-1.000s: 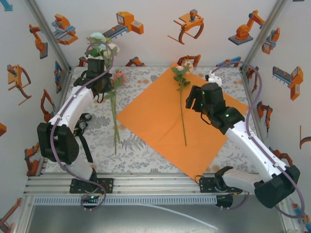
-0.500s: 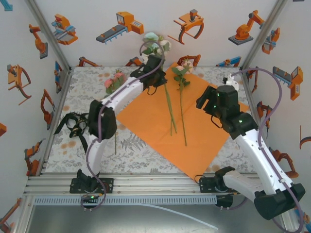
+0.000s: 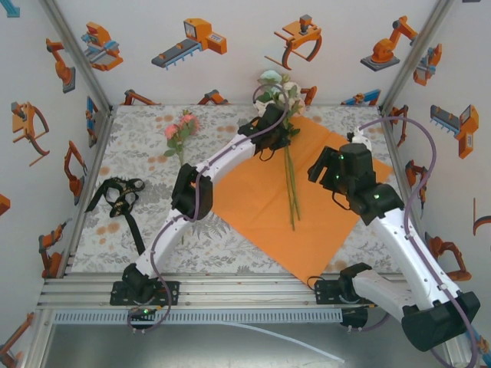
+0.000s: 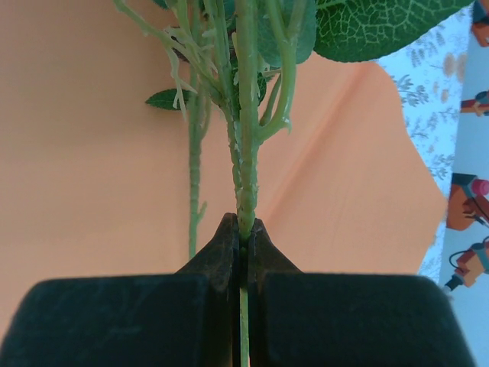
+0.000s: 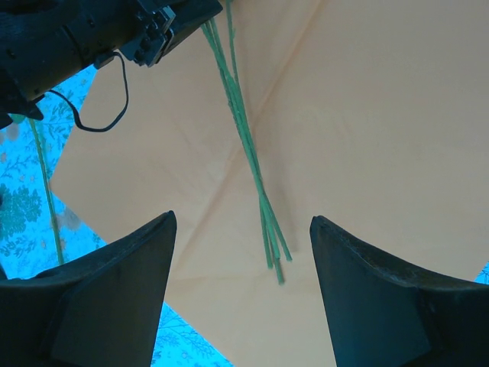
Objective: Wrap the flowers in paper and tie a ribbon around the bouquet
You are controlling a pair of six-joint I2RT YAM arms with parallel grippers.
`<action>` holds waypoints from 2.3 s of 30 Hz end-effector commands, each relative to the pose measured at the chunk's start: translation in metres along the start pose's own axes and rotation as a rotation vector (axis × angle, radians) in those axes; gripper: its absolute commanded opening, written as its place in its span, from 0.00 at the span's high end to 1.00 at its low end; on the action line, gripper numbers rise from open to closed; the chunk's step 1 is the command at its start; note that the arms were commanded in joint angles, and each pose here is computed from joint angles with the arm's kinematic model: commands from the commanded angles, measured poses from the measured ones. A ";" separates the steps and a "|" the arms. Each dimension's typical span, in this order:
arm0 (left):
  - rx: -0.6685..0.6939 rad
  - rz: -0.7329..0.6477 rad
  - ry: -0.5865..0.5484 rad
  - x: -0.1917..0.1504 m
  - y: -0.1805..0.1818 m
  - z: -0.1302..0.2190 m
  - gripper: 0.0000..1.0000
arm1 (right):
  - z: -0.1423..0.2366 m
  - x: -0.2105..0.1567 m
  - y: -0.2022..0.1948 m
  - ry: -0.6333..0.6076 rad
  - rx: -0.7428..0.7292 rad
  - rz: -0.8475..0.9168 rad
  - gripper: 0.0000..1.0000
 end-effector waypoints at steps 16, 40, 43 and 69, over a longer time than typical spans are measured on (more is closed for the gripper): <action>-0.105 -0.052 -0.167 0.076 -0.033 0.055 0.50 | 0.020 0.008 -0.001 -0.028 0.014 -0.003 0.35; 0.545 -0.260 0.067 0.072 0.278 0.255 0.45 | -0.022 -0.043 0.113 0.177 0.212 0.117 0.36; 0.531 -0.275 0.150 0.050 0.292 0.233 0.45 | -0.015 -0.044 0.110 0.178 0.208 0.119 0.34; 0.570 -0.158 0.363 -0.032 0.371 0.155 0.75 | 0.013 -0.034 0.099 0.105 0.260 0.064 0.25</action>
Point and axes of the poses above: each hand's point on the last joint's axis, 136 mm out from that joint toward the fingers, its own z axis back along the fingers, its own y axis along the line the jaws close on, x = y × z, the point moved 1 cm from there along z, back along the fingers, and after that the axes turned 10 degrees about -z, right-handed, at the moved point
